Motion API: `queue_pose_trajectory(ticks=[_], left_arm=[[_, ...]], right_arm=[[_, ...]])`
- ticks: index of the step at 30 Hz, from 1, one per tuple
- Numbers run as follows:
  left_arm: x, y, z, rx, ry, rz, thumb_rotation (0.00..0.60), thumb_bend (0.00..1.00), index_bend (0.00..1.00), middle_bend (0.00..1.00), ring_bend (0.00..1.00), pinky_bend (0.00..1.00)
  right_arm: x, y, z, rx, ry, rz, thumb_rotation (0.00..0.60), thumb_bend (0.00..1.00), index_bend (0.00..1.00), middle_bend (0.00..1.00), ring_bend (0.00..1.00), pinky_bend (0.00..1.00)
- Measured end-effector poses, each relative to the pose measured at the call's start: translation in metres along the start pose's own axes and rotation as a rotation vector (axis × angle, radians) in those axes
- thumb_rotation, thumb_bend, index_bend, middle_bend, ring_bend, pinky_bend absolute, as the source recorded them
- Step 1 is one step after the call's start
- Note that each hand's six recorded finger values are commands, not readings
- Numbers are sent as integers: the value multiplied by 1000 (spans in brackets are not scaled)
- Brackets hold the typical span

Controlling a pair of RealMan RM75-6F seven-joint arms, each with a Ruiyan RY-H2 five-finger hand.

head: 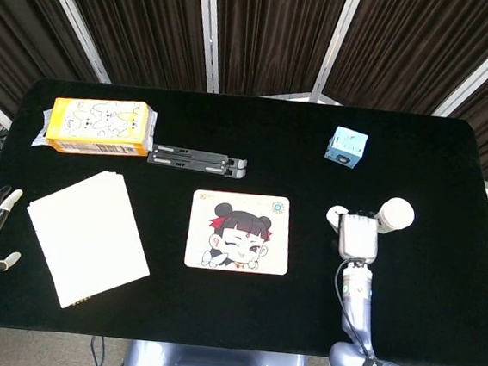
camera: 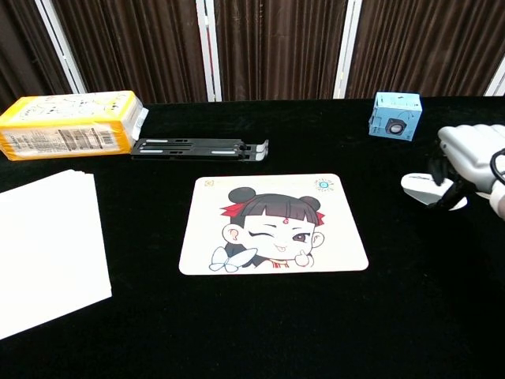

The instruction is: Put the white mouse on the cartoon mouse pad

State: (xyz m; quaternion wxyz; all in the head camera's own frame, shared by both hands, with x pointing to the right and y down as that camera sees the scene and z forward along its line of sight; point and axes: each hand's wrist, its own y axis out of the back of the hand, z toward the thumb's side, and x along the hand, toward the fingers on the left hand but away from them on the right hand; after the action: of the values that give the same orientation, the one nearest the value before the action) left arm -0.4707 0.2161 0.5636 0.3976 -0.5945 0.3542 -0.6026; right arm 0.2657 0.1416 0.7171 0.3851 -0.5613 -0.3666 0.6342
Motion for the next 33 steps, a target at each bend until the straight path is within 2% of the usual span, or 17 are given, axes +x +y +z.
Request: queue_pose_trajectory(ticks=[3, 8, 15, 23, 25, 27, 29, 33], left_arm=[[0, 0, 0, -1, 1, 1, 600, 160, 14, 0, 0, 0], [0, 0, 0, -1, 2, -1, 600, 159, 13, 0, 0, 0], [0, 0, 0, -4, 2, -5, 600, 160, 12, 0, 0, 0], [0, -1, 0, -6, 0, -10, 600, 159, 14, 0, 0, 0], [0, -1, -1, -6, -1, -11, 600, 159, 13, 0, 0, 0], [0, -1, 0, -8, 0, -13, 600, 159, 13, 0, 0, 0], [0, -1, 0, -8, 0, -13, 600, 158, 13, 0, 0, 0], [0, -1, 0, -9, -1, -13, 600, 159, 15, 0, 0, 0]], right_arm=[[7, 6, 14, -14, 33, 21, 600, 27, 515, 326, 190, 125], [10, 13, 27, 10, 45, 61, 600, 66, 509, 318, 168, 98], [-2, 15, 26, 33, -1, 92, 600, 73, 486, 285, 137, 83], [-16, 7, 17, 58, -76, 138, 600, 83, 400, 259, 113, 74], [-19, 6, 15, 63, -92, 149, 600, 82, 375, 258, 114, 90], [-20, 4, 13, 67, -106, 164, 600, 82, 356, 277, 131, 148], [-22, 3, 12, 75, -115, 178, 600, 82, 337, 341, 189, 238], [-25, 6, 12, 83, -118, 175, 600, 82, 321, 419, 269, 315]])
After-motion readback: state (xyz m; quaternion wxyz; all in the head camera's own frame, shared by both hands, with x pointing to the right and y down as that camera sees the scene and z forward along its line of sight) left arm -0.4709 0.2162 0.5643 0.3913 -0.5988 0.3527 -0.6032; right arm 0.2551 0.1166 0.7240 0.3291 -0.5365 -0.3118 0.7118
